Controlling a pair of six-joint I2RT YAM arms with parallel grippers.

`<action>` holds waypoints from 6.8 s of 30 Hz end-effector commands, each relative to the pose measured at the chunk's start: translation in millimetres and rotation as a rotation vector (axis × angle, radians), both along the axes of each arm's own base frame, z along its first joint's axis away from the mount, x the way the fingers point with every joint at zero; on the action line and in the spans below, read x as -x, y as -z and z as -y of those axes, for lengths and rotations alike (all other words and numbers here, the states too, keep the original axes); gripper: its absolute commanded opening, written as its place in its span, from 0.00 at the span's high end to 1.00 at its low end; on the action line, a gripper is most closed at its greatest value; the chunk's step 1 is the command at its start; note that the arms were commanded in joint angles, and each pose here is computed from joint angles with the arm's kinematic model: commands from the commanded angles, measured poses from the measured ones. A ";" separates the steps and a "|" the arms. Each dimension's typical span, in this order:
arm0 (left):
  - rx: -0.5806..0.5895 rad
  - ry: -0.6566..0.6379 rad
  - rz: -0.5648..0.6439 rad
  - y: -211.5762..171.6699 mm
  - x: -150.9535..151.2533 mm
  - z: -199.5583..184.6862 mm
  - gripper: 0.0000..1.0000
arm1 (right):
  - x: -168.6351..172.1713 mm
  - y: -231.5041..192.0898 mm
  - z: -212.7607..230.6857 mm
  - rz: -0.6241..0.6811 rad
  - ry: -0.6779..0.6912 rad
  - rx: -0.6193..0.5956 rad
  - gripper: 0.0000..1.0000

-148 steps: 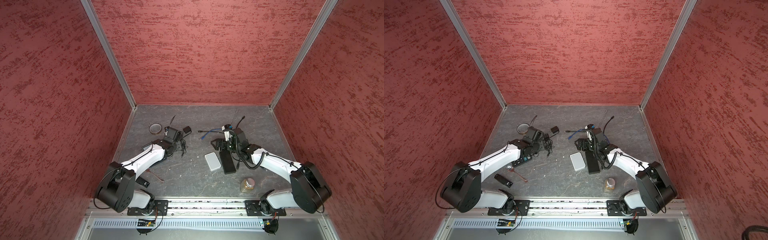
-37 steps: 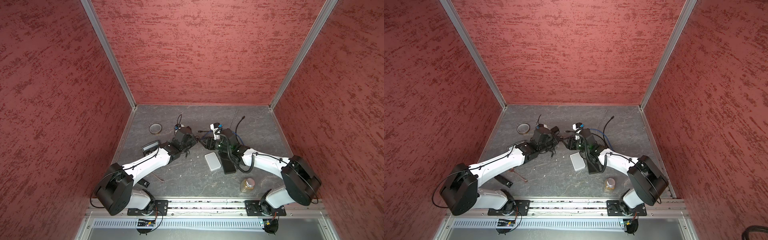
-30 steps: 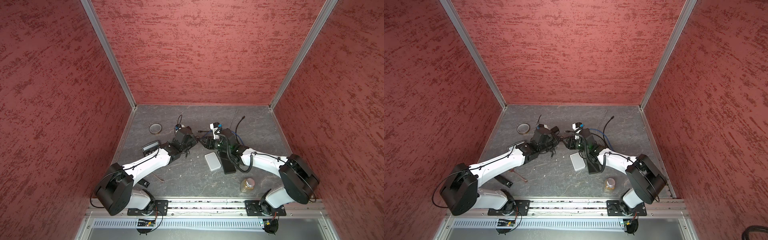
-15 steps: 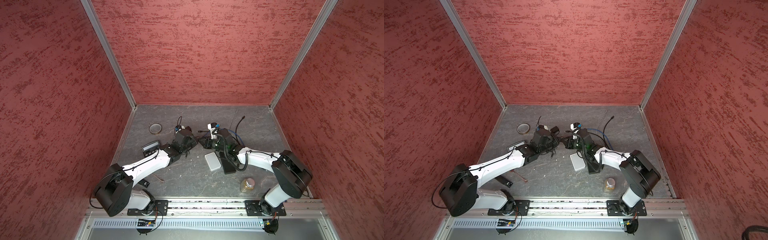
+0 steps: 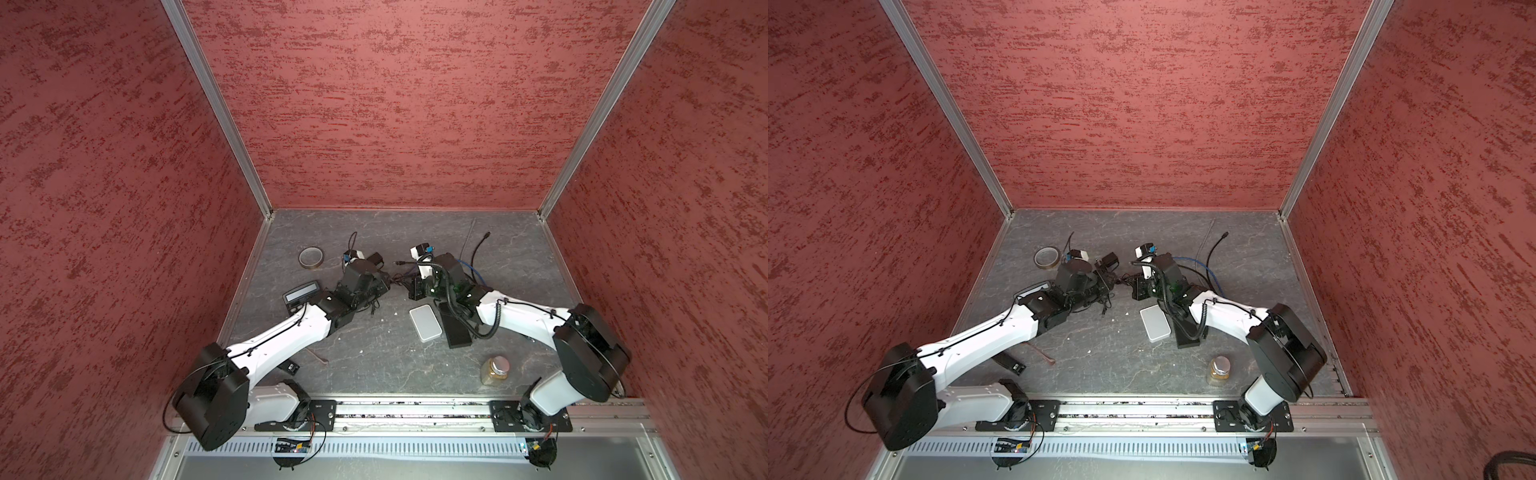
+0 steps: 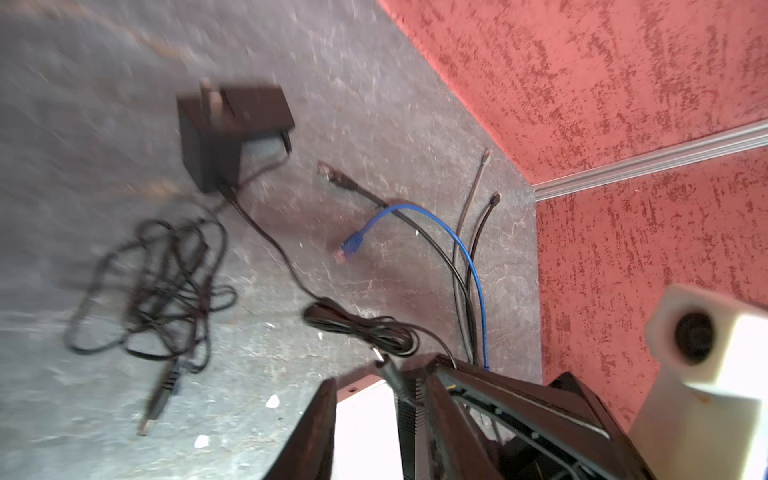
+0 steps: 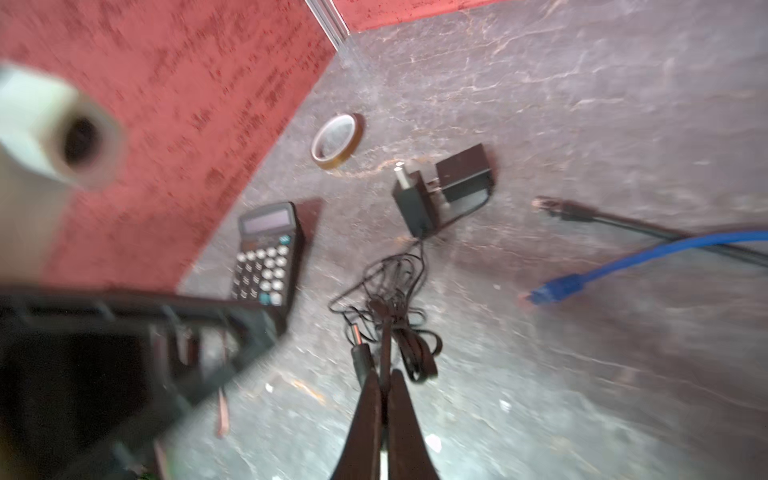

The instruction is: Insert the plug into the switch port

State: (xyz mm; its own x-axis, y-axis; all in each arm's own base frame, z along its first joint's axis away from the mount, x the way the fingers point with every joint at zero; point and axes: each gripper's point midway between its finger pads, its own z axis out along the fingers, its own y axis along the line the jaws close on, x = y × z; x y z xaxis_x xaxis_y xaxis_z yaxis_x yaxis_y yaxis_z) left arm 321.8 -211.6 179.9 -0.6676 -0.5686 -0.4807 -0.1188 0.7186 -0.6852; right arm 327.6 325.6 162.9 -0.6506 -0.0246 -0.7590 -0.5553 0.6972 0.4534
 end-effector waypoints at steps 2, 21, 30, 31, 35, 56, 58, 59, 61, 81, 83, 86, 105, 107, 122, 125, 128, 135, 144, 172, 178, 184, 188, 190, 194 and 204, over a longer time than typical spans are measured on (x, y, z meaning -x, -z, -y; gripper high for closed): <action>-0.107 0.038 0.042 -5.7 3.0 -22.7 0.58 | 18.6 -8.1 9.6 0.152 -0.154 0.163 1.00; -0.344 0.380 0.367 -27.9 13.2 8.2 0.48 | 48.2 -59.3 -4.1 0.334 -0.382 0.105 1.00; -0.370 0.229 0.367 -36.7 6.4 -25.5 0.49 | 42.4 -140.8 -9.6 0.485 -0.369 0.034 1.00; -0.368 0.213 0.367 -37.6 6.0 -29.7 0.49 | 43.6 -145.3 -12.0 0.487 -0.381 0.025 1.00; -0.353 0.209 0.383 -41.3 10.3 -34.9 0.48 | 48.7 -140.7 -19.2 0.461 -0.445 0.022 1.00; -0.264 0.602 0.532 -36.7 48.8 19.4 0.48 | 86.4 -50.7 -6.2 0.321 -0.569 0.067 1.00; -0.258 0.636 0.527 -32.9 52.9 25.7 0.49 | 87.6 -49.0 -5.5 0.315 -0.567 0.063 1.00; -0.259 0.656 0.523 -30.6 55.7 28.8 0.50 | 87.6 -48.4 -5.4 0.314 -0.566 0.063 1.00; -0.268 0.705 0.515 -24.1 62.8 35.0 0.51 | 87.5 -45.6 -4.2 0.306 -0.560 0.068 1.00; -0.548 0.759 0.680 -9.1 68.1 36.7 0.64 | 90.6 -35.5 0.0 0.285 -0.569 0.099 1.00; -0.548 0.755 0.693 -12.1 67.0 37.5 0.64 | 90.8 -35.0 -0.2 0.282 -0.572 0.099 1.00; -0.540 0.757 0.718 -17.4 66.8 40.0 0.64 | 91.0 -34.0 -0.8 0.278 -0.574 0.098 1.00; -0.591 0.844 0.705 -3.6 59.3 66.3 0.91 | 95.8 -34.0 -4.2 0.267 -0.613 0.084 1.00; -0.594 0.832 0.708 -4.7 56.8 67.2 1.00 | 94.8 -32.9 -4.6 0.259 -0.608 0.084 1.00; -0.571 0.677 0.698 -13.1 44.9 63.3 1.00 | 71.1 -24.4 1.6 0.110 -0.377 0.049 0.82; -0.562 0.640 0.682 -14.9 41.6 60.2 1.00 | 66.9 -25.2 4.3 0.100 -0.326 0.028 0.77; -0.550 0.604 0.665 -16.1 38.3 57.1 1.00 | 61.6 -26.0 6.4 0.099 -0.275 0.002 0.76; -0.571 0.566 0.605 -7.2 32.7 51.0 1.00 | 58.9 -35.5 6.4 0.113 -0.233 -0.069 0.65; -0.563 0.471 0.522 -3.5 22.2 42.3 1.00 | 60.2 -52.0 9.7 0.107 -0.190 -0.145 0.51; -0.555 0.483 0.521 -3.8 25.2 42.6 1.00 | 43.1 -49.6 -12.0 0.048 -0.189 -0.212 0.72; -0.559 0.483 0.526 -5.3 25.0 42.7 1.00 | 42.8 -40.0 -11.8 0.026 -0.183 -0.202 0.73; -0.559 0.482 0.527 -6.0 24.6 42.6 1.00 | 41.7 -40.0 -13.2 0.023 -0.183 -0.208 0.78; -0.560 0.479 0.526 -6.0 24.6 42.0 1.00 | 41.7 -41.3 -13.5 0.025 -0.184 -0.214 0.80; -0.562 0.479 0.525 -5.3 24.5 41.9 1.00 | 42.2 -41.0 -13.7 0.025 -0.187 -0.214 0.82; -0.562 0.475 0.525 -5.1 24.0 41.7 1.00 | 41.2 -33.4 -15.9 0.007 -0.191 -0.205 0.82; -0.596 0.457 0.526 -6.0 19.9 35.6 1.00 | 39.5 -33.4 -16.8 0.004 -0.188 -0.204 0.95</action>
